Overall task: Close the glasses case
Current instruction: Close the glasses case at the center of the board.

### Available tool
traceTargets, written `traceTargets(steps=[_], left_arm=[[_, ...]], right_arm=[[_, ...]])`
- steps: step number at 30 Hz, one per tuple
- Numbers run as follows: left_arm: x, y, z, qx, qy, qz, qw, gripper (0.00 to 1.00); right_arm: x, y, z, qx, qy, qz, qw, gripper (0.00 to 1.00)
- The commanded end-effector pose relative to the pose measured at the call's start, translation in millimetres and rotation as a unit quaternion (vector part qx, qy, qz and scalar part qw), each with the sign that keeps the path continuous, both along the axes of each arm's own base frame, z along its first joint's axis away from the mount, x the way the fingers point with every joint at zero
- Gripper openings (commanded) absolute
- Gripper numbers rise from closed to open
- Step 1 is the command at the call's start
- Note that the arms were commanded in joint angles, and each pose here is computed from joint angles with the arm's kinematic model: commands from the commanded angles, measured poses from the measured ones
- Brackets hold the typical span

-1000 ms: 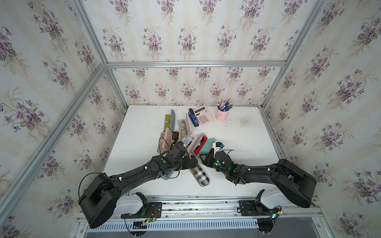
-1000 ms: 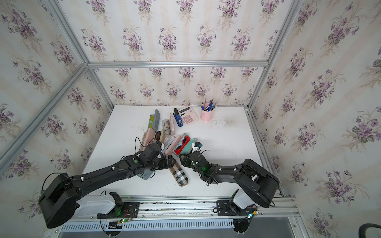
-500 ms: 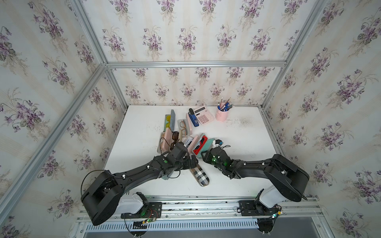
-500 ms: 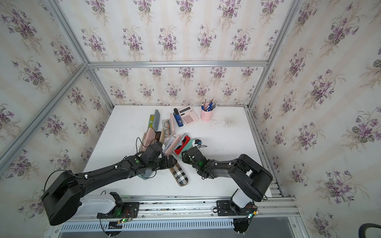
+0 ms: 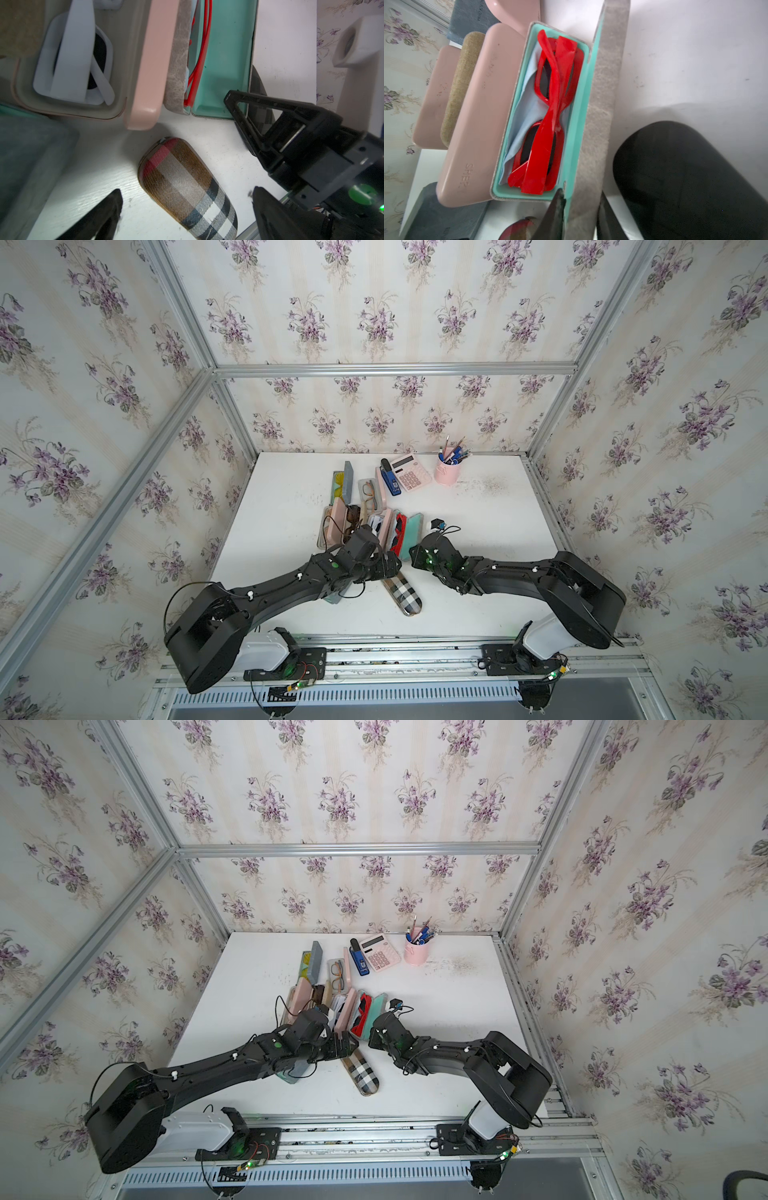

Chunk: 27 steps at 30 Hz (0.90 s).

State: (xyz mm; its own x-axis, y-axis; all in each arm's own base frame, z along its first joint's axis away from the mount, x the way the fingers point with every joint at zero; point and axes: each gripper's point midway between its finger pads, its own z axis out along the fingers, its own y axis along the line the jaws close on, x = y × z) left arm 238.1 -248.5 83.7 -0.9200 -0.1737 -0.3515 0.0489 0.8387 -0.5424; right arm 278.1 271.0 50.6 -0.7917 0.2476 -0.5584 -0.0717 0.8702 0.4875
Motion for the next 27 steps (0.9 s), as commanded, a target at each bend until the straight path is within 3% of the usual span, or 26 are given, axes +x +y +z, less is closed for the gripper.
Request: traceTargets(steps=[1, 10, 26, 27], left_arm=[[3.2, -3.8, 4.1, -0.004, -0.009, -0.004, 1.0, 0.99], [2.8, -10.4, 3.5, 0.001, -0.008, -0.01, 1.0, 0.99], [12.3, -9.8, -5.6, 0.028, -0.012, 0.002, 1.0, 0.97], [11.9, -8.1, -17.1, 0.043, -0.001, 0.003, 0.999, 0.97]], right_arm=[[-5.0, -14.8, -6.9, -0.057, 0.002, 0.01, 0.998, 0.25], [-16.0, -43.2, -8.1, -0.143, -0.001, 0.015, 0.99, 0.24], [-17.6, -73.0, 16.9, -0.293, -0.052, 0.01, 0.955, 0.23], [-18.2, -72.4, 18.5, -0.301, -0.057, 0.011, 0.952, 0.23]])
